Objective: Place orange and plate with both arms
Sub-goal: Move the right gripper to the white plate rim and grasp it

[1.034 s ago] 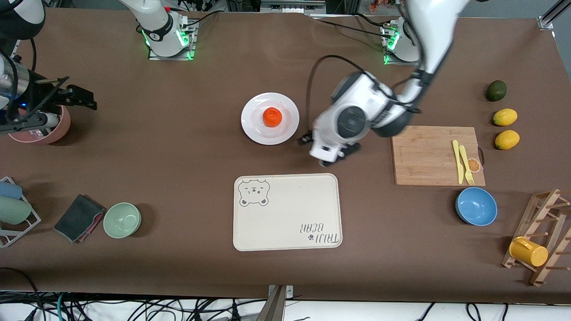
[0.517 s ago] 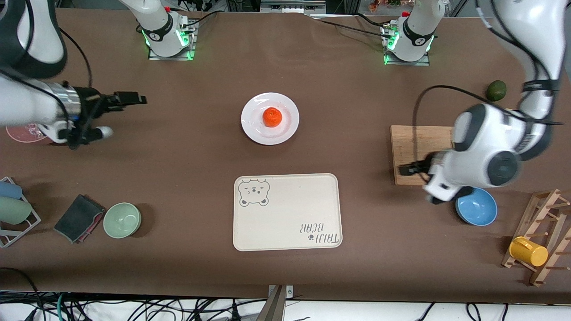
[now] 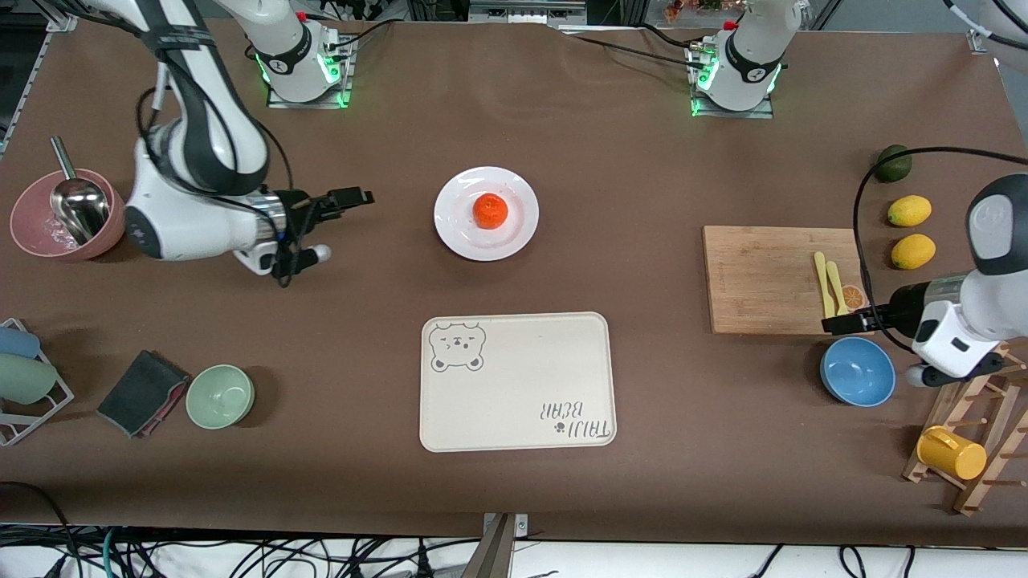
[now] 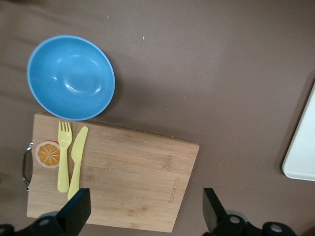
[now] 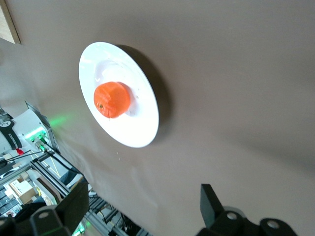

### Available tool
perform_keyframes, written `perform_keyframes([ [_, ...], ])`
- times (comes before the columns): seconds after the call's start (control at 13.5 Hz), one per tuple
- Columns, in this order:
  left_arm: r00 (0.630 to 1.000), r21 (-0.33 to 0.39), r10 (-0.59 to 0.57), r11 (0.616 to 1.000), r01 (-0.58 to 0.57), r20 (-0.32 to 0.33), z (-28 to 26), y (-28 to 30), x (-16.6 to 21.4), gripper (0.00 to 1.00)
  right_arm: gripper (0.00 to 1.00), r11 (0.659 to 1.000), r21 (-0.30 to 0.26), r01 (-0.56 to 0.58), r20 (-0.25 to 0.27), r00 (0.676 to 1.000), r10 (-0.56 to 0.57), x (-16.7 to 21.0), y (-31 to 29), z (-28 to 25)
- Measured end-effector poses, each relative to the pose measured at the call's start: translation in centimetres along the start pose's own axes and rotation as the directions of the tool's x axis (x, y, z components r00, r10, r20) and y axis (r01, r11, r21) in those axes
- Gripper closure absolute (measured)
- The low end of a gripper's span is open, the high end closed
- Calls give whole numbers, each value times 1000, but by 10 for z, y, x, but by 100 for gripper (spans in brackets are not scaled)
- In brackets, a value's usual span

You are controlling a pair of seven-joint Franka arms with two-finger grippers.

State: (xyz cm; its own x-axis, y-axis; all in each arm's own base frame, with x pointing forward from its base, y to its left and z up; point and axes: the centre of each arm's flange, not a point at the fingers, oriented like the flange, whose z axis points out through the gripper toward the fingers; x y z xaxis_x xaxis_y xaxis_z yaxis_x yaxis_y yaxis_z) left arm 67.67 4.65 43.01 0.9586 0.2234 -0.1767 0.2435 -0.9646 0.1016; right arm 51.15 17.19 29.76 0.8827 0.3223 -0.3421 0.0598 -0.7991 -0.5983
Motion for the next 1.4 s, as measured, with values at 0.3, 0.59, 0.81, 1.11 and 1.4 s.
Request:
perform_keyframes([
  [0.3,1000,33,-1,999,2,-16,-57,1,-32,0,0,957,262,128,-69,991,-114,18,37,71],
  [0.59,999,57,25,998,-24,-26,-82,4,-50,0,0,920,362,150,-140,985,-106,40,72,136],
  [0.81,994,136,107,985,-102,-35,-95,29,-77,0,0,933,327,150,-178,979,-95,49,53,159],
  [1.11,983,147,176,975,-165,-62,-120,48,-120,0,0,941,295,164,-194,975,-109,51,42,168],
  [1.4,985,126,159,981,-150,-66,-125,41,-126,0,13,958,228,175,-211,969,-127,54,36,182],
])
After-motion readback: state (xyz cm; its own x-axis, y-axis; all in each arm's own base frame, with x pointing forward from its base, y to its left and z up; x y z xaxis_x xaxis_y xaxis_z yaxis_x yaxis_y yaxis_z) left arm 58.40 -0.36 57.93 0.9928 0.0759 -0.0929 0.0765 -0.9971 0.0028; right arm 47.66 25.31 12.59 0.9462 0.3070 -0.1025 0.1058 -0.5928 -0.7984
